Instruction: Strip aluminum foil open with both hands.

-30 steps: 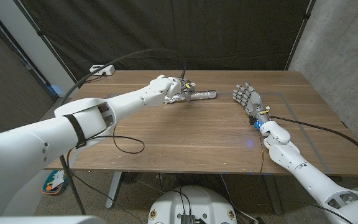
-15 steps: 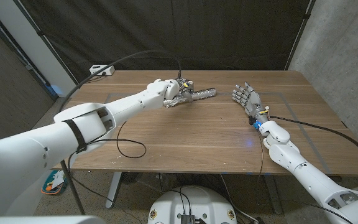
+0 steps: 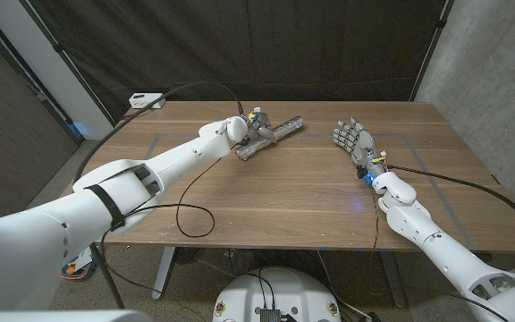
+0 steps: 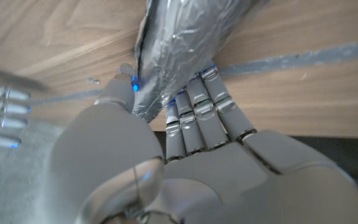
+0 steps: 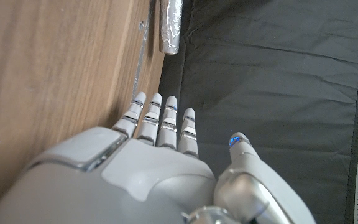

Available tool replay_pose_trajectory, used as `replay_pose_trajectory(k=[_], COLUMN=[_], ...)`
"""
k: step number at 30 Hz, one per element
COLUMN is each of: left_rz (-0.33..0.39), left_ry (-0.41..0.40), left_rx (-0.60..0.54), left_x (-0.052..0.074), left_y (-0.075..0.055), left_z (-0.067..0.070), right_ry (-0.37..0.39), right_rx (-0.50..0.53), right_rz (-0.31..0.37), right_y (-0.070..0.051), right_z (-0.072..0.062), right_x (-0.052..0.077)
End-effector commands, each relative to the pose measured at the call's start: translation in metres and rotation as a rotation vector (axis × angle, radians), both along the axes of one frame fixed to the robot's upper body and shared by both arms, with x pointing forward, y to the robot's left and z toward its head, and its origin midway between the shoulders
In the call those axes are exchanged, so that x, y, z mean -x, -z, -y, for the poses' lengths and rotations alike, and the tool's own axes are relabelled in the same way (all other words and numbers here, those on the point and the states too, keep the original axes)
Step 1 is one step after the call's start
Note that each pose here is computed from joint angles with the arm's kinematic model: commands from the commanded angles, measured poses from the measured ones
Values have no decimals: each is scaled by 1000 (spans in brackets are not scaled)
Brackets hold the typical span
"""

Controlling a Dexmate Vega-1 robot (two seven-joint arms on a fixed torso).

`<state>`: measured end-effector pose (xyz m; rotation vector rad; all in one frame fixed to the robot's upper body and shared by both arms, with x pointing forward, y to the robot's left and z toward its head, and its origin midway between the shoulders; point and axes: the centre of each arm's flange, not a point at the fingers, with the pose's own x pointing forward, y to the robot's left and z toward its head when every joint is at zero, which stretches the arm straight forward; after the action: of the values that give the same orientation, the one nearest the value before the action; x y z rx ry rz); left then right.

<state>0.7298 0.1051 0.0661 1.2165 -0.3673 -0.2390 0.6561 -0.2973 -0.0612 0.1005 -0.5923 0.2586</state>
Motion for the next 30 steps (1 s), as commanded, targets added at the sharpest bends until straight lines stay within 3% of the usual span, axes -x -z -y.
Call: replay_pose_trajectory(k=[1, 21, 30], left_rz=[-143, -274, -301], left_ry=[195, 488, 585], left_rx=[487, 906, 971], left_x=[0, 10, 13], left_y=[3, 18, 21], left_z=[-20, -14, -11], right_ry=[-3, 3, 4], right_rx=[9, 26, 44], right_rz=[2, 9, 25], right_y=[-3, -5, -9], right_z=[-3, -6, -8], right_x=[0, 6, 10])
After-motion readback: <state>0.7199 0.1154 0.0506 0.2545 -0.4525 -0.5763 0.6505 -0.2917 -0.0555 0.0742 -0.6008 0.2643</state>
